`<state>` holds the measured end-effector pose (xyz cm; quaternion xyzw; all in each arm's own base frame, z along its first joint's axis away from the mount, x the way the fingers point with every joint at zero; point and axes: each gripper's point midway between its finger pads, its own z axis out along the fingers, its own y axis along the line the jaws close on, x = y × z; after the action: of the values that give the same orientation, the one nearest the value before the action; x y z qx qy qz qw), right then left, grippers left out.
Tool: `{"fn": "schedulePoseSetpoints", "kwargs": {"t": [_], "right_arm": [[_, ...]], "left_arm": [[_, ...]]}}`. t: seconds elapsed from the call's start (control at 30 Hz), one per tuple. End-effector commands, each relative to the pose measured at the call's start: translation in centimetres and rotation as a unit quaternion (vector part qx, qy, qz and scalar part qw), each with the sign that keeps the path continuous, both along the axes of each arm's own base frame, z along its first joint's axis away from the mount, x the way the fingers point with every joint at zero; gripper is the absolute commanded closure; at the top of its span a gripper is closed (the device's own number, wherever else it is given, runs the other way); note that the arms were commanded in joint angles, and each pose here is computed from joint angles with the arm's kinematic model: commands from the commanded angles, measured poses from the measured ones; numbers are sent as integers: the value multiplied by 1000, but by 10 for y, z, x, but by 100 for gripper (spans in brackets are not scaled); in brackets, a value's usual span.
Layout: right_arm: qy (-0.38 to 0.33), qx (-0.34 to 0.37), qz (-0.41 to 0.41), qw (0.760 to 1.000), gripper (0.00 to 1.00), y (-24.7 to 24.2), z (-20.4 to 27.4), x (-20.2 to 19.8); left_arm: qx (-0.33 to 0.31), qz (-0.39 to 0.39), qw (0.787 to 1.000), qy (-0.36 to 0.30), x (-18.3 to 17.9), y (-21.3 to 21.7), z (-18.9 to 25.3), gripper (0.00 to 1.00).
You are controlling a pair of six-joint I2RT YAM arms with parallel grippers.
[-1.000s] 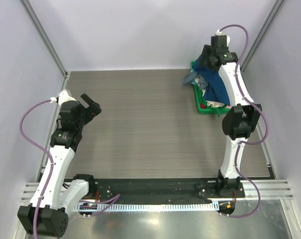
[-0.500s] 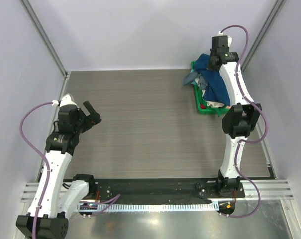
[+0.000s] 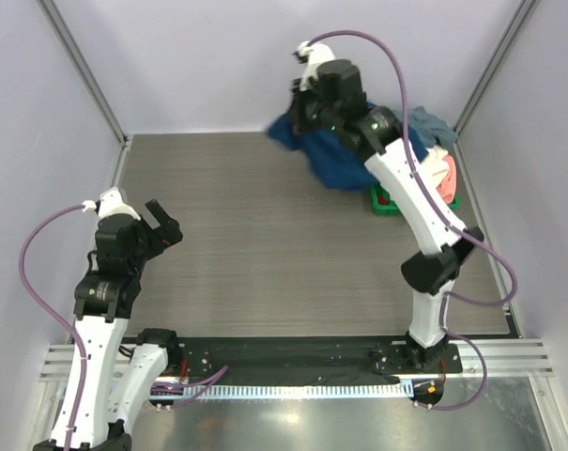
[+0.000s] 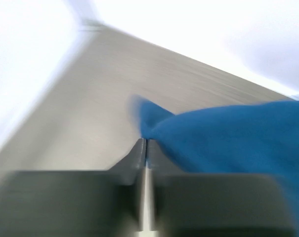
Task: Fold and stack the t-shirts
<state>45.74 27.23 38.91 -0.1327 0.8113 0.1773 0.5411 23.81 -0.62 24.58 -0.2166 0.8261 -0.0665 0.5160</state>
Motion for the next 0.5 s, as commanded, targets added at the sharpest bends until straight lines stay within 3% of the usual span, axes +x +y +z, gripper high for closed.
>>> {"fn": "schedulePoseSetpoints", "kwargs": {"t": [0.0,0.03,0.07,0.1,0.2,0.33,0.47], "right_arm": [[-82,74,58,992,72,14,86,-56],[-77,54,12,996,33,1,73,-45],[-54,29,-8,998,10,-5,48,-39],[-43,15,-32,998,0,-15,35,-33],[3,-14,-100,995,0,-48,-10,-16],[72,38,-181,980,0,-126,-57,24],[113,52,-161,979,0,-137,-104,61]], "left_arm": [[12,7,1000,-9,-5,5,3,0],[11,7,1000,-12,-6,5,3,0],[11,8,1000,-14,-7,5,4,0],[12,10,1000,-12,-8,6,3,0],[13,11,1000,-14,-9,7,4,0],[12,7,1000,-10,-6,5,2,0],[8,-6,1000,-2,-4,0,-2,0]]}}
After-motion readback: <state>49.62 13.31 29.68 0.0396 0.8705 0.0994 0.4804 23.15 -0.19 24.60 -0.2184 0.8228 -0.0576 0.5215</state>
